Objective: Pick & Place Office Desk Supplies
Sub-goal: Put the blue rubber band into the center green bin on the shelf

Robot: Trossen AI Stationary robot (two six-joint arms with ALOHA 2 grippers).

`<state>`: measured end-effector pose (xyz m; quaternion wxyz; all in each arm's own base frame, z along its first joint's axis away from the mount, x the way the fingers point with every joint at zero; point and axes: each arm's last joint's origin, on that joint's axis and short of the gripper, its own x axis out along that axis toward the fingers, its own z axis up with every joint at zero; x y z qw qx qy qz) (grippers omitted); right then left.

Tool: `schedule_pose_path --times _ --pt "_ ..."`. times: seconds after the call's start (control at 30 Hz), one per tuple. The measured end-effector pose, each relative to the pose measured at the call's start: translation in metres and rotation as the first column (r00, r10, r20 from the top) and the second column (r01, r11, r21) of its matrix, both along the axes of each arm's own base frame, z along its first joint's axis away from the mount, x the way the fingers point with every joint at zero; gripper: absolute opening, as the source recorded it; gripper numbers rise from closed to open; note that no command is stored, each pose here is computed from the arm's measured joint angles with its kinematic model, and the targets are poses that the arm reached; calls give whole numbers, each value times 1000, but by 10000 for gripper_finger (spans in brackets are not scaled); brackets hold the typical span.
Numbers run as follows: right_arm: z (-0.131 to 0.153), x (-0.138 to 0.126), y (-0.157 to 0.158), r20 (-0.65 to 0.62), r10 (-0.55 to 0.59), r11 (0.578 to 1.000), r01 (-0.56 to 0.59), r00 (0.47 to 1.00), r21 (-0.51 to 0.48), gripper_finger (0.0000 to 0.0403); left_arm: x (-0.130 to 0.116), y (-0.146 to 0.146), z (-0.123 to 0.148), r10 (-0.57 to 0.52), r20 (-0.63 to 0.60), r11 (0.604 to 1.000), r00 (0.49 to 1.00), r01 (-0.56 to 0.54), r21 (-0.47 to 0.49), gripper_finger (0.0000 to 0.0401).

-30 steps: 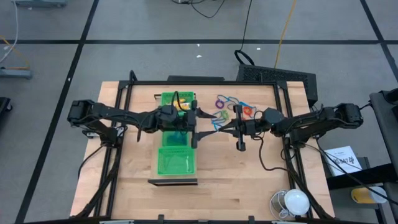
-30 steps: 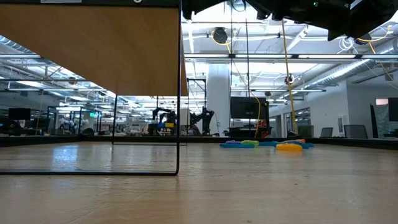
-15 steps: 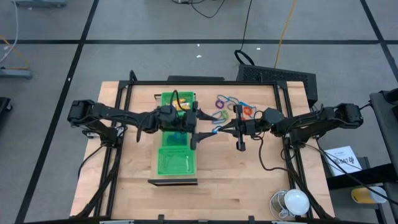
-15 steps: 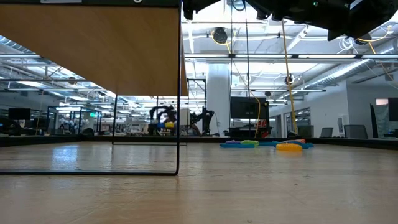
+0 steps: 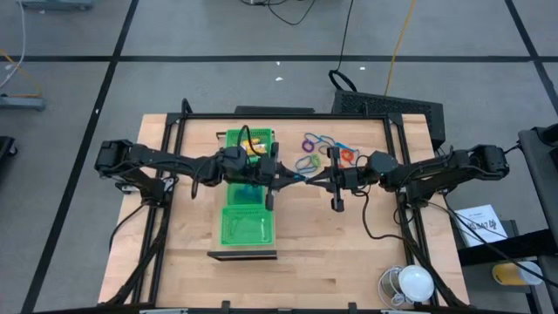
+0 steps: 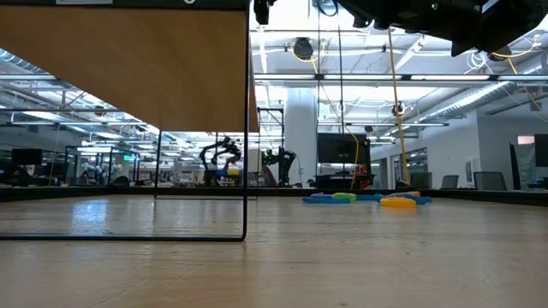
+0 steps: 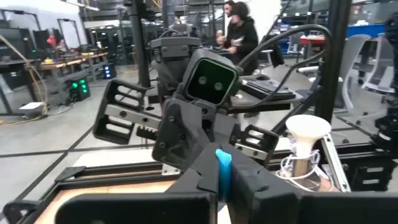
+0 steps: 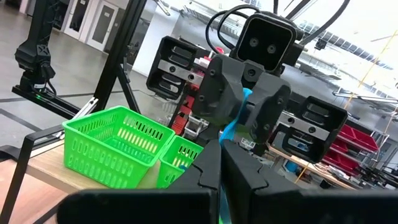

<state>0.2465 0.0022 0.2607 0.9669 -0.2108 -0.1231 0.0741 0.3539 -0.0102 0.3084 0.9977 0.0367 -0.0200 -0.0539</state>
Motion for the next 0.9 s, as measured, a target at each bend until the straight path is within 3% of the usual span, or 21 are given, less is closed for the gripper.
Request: schedule_pose_path --times 0.13,0.23,0.43,0.57,0.7,0.9 --pt "0 0 0 -1 -2 1000 2 1000 6 1 0 0 0 16 -2 1000 1000 -16 -3 8" --pt "0 0 0 -16 16 997 -15 1000 81 18 -8 2 8 44 -8 999 999 -44 0 6" --pt "3 -8 -1 -86 34 985 -19 996 174 122 -41 5 38 149 -25 989 989 -149 -6 4" --pt "10 -20 -6 -123 -12 972 41 992 232 194 -64 2 42 192 -80 980 978 -195 -38 4" --pt "15 -34 -12 -171 -123 957 162 978 239 237 -85 -8 26 253 -124 961 959 -264 -80 3" --pt "19 -48 -18 -206 -243 927 289 948 240 253 -110 -25 -13 355 -167 907 920 -382 -179 2"
